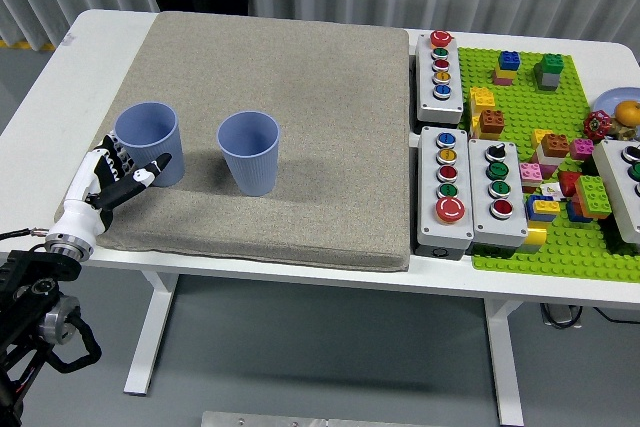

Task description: Pick cup pour cup place

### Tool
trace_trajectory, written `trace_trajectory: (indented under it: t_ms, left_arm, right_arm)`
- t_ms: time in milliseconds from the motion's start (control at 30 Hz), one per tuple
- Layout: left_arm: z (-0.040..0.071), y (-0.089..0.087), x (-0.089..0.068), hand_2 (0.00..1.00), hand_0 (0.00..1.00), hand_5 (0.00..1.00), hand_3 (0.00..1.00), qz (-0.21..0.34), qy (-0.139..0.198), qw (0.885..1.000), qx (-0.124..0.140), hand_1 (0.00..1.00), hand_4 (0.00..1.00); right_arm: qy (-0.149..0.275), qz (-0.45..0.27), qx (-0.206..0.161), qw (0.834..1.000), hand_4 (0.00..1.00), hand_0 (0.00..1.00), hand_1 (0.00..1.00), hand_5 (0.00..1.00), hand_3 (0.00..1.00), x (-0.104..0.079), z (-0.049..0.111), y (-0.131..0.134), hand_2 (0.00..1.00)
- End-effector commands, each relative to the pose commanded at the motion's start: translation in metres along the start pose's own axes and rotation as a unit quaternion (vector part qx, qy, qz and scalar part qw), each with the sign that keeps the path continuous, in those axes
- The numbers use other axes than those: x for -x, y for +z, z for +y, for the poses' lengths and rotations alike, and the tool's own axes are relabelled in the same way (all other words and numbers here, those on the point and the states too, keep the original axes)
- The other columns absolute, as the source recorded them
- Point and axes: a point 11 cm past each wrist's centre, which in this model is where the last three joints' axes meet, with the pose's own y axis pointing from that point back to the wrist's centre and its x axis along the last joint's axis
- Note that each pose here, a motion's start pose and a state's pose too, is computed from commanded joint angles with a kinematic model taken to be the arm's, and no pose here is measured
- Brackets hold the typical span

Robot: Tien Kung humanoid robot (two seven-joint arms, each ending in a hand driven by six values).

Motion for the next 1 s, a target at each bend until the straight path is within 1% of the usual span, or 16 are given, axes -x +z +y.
trace_trajectory:
  t_ms: [267,433,1000]
  left_arm:
    - [-0.002,-0.001,0.003,0.998,0.929,0.202,0.930,-0.001,-0.004,1.000,-0.002,0.919,0.861]
    - [-0.005,-0.003,0.007,0.998,0.929,0.204,0.932,0.001,-0.007,1.000,-0.004,0.919,0.860]
    - [-0.013,0.001,0.006,0.998,0.929,0.204,0.925,0.003,-0.006,1.000,-0.002,0.918,0.861]
  right_arm:
    - [0.000,0.001,0.001,1.000,0.002,0.707,0.632,0.132,0.576,0.000,0.000,0.001,0.588]
    - [0.000,0.002,0.002,1.000,0.002,0.706,0.632,0.131,0.576,-0.001,0.000,0.002,0.588]
    - [-0.002,0.001,0.000,1.000,0.002,0.707,0.632,0.128,0.576,0.001,0.000,-0.001,0.588]
